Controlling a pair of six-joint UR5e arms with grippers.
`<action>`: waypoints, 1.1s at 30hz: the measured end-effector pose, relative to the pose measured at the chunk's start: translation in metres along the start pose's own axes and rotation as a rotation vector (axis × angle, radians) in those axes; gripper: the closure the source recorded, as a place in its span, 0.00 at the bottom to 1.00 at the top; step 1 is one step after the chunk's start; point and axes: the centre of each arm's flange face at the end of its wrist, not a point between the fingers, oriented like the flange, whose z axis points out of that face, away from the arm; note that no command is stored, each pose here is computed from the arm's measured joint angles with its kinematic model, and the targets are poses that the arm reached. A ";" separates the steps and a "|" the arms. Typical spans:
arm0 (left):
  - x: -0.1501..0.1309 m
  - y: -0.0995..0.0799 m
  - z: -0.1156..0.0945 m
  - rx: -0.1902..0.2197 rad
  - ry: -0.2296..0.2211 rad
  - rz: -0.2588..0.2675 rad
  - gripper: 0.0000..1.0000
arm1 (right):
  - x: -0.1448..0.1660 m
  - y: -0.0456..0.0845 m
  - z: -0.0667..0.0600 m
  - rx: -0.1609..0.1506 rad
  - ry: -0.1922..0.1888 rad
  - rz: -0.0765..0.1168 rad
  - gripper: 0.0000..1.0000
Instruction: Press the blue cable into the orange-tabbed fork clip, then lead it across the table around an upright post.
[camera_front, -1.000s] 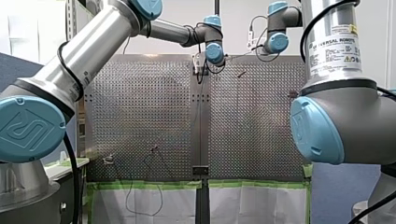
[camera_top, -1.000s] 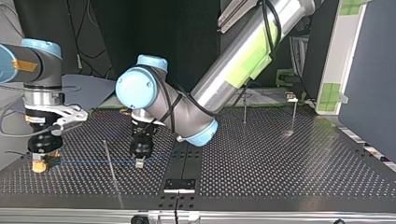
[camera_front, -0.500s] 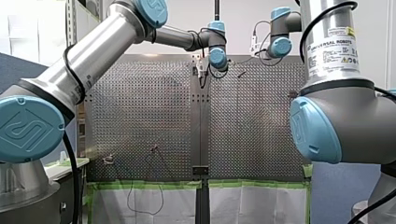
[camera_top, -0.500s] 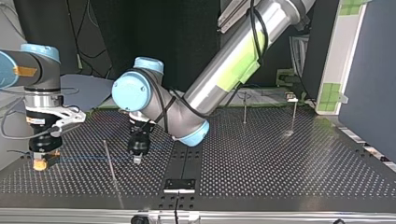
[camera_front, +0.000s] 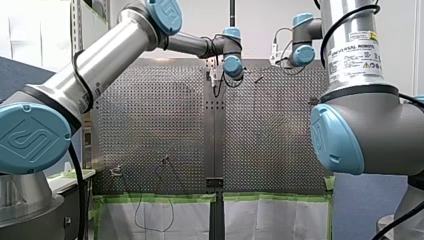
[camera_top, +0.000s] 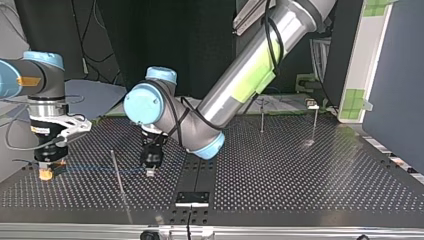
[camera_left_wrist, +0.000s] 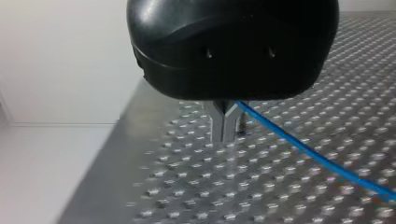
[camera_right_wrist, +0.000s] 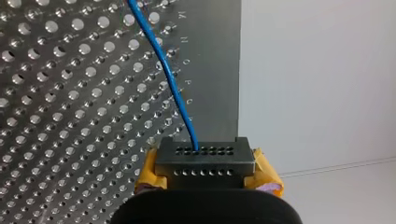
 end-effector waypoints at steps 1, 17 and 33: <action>0.007 -0.002 0.000 0.004 0.011 0.005 0.99 | -0.001 0.001 0.001 0.003 -0.001 0.002 1.00; 0.047 0.004 0.007 0.004 0.034 0.009 0.99 | -0.027 0.030 0.014 0.010 -0.028 0.036 1.00; 0.086 0.011 0.026 0.007 0.050 0.017 0.99 | -0.055 0.056 0.024 0.027 -0.066 0.085 1.00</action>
